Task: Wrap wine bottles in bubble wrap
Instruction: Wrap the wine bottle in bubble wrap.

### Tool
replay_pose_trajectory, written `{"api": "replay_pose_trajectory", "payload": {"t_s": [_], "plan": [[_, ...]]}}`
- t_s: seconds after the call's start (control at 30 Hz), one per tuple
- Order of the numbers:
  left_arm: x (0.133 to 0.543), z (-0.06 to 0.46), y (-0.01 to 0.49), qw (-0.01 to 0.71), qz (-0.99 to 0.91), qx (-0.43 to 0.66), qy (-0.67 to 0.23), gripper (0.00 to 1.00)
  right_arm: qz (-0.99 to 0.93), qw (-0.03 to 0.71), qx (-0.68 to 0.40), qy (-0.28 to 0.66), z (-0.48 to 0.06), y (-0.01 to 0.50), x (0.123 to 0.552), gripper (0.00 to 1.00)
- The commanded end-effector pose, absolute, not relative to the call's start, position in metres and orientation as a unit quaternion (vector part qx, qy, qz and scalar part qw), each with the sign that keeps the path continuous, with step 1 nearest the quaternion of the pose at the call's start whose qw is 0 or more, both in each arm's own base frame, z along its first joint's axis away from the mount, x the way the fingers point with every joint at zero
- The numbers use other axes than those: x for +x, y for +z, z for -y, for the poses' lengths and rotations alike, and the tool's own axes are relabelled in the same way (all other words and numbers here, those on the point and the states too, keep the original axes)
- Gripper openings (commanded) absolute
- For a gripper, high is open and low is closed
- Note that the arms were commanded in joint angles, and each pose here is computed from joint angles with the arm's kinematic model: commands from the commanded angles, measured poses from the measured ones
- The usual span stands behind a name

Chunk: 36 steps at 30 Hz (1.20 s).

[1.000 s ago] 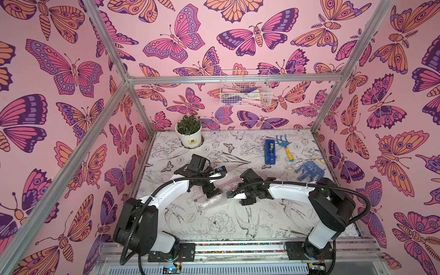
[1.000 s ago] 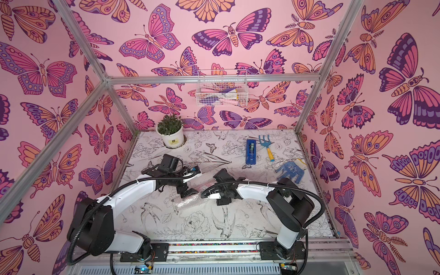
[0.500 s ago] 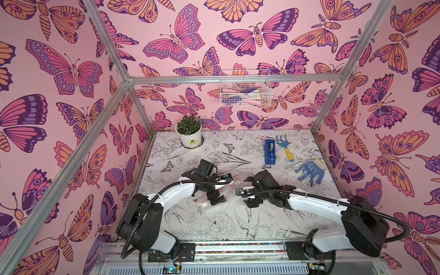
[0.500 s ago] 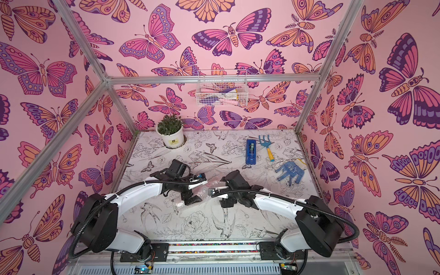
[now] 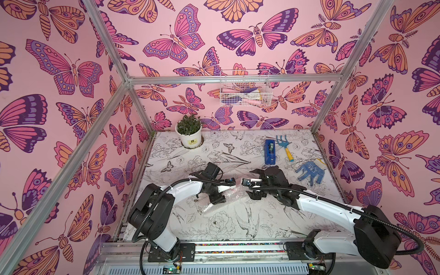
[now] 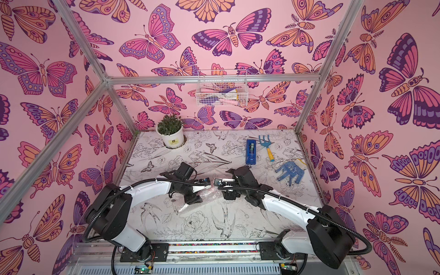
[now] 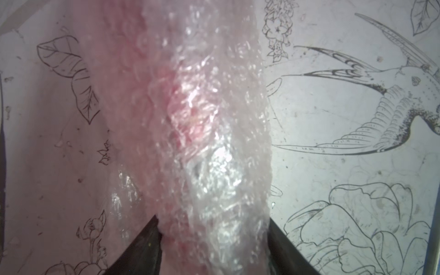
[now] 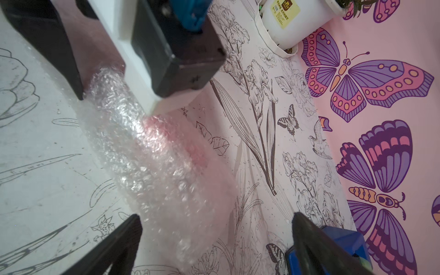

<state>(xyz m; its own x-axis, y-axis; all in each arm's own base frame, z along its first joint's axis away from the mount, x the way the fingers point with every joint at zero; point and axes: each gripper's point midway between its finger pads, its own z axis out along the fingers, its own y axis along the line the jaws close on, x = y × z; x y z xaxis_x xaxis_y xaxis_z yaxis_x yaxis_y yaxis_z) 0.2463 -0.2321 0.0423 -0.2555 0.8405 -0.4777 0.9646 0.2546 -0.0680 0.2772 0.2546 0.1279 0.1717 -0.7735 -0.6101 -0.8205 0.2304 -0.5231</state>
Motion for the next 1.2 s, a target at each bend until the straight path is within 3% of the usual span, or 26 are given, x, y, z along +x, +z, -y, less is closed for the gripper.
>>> {"api": "replay_pose_trajectory", "payload": {"t_s": [0.0, 0.17, 0.33, 0.53, 0.7, 0.87, 1.07, 1.17], "plan": [[0.216, 0.235, 0.037, 0.118, -0.753, 0.611, -0.217, 0.52, -0.637, 0.425, -0.641, 0.046, -0.258, 0.121, 0.270, 0.99], [0.202, 0.235, 0.034, 0.045, -0.744, 0.617, -0.252, 0.49, -0.599, 0.407, -0.682, 0.097, -0.270, 0.111, 0.245, 0.99], [0.194, 0.231, 0.024, -0.084, -0.741, 0.600, -0.290, 0.47, -0.581, 0.374, -0.716, 0.104, -0.282, 0.094, 0.229, 0.99], [0.204, 0.230, 0.014, -0.133, -0.737, 0.595, -0.292, 0.46, -0.583, 0.338, -0.734, 0.083, -0.287, 0.070, 0.234, 0.99], [0.215, 0.228, 0.014, -0.122, -0.734, 0.602, -0.289, 0.48, -0.587, 0.315, -0.744, 0.045, -0.285, 0.051, 0.250, 0.99], [0.229, 0.229, 0.018, -0.103, -0.732, 0.614, -0.277, 0.54, -0.595, 0.252, -0.762, 0.030, -0.279, 0.018, 0.253, 0.89], [0.260, 0.236, 0.039, -0.016, -0.739, 0.617, -0.271, 0.72, -0.612, 0.192, -0.767, 0.029, -0.263, 0.000, 0.242, 0.71], [0.286, 0.237, 0.061, 0.069, -0.746, 0.611, -0.256, 0.84, -0.617, 0.177, -0.766, 0.032, -0.258, -0.003, 0.237, 0.51]]}}
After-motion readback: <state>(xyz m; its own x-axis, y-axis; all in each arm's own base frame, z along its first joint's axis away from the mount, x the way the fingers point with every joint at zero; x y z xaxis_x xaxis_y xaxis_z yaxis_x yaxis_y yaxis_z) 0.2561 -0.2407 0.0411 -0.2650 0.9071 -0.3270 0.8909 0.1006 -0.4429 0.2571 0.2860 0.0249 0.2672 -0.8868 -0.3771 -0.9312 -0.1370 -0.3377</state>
